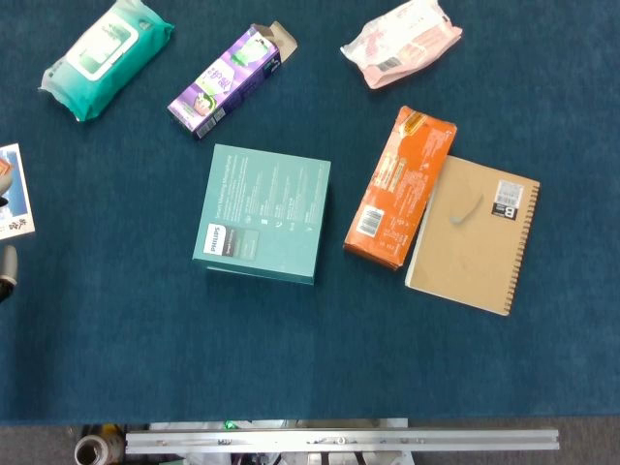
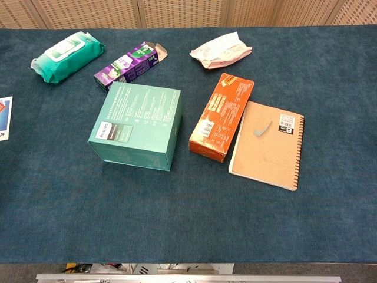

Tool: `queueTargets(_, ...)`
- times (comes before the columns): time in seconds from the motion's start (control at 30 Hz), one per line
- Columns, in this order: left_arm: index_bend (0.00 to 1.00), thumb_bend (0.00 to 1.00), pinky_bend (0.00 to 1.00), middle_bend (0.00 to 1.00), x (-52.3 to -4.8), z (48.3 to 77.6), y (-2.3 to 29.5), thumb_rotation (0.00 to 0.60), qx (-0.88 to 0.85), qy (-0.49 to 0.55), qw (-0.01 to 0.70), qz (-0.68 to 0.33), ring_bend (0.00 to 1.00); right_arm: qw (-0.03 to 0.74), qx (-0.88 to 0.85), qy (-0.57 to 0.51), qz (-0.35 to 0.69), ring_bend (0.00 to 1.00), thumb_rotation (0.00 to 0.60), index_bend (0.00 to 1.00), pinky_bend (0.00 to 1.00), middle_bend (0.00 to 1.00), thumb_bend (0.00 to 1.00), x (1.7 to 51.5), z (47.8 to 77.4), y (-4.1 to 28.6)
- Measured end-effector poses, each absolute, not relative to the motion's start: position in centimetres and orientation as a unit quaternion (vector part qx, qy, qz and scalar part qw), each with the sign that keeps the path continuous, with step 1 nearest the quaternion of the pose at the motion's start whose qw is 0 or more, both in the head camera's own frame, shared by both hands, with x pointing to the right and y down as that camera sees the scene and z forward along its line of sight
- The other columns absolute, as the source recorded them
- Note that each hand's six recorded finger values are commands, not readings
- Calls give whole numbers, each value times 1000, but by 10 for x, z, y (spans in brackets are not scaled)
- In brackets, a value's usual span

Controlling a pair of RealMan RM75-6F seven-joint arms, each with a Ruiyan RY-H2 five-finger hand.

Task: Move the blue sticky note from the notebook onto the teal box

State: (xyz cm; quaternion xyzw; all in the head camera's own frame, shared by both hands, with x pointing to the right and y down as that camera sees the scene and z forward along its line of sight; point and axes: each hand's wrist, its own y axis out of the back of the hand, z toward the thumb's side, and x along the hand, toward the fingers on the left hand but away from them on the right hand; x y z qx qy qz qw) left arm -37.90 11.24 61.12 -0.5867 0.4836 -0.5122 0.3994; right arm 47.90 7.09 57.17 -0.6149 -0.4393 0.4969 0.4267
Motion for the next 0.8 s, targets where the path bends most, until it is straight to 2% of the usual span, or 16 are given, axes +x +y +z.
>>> queueTargets(0.4,138,482,314,298,-380,611,114,600,-588,483,400,-511,261,444,-614,-431,491,489,600,511,637,595,252,472,567,62)
queueTargets(0.53,138,483,314,298,-378,610,113,600,-590,481,403,-508,261,465,-607,-408,499,562,600,511,642,598,252,467,568,53)
queueTargets(0.6,138,483,314,298,-377,610,113,600,-591,480,404,-507,261,476,-607,-389,504,641,600,511,716,633,251,460,572,45)
queueTargets(0.67,138,483,314,298,-376,609,114,600,-592,480,404,-507,261,486,-613,-368,503,763,600,511,874,710,251,450,576,35)
queueTargets(0.73,138,483,314,298,-377,609,114,600,-591,481,404,-507,261,496,-618,-351,500,848,600,511,962,782,250,439,580,26)
queueTargets(0.8,138,483,314,298,-378,608,115,600,-590,481,404,-507,261,504,-623,-334,497,936,600,511,1000,871,250,428,585,15)
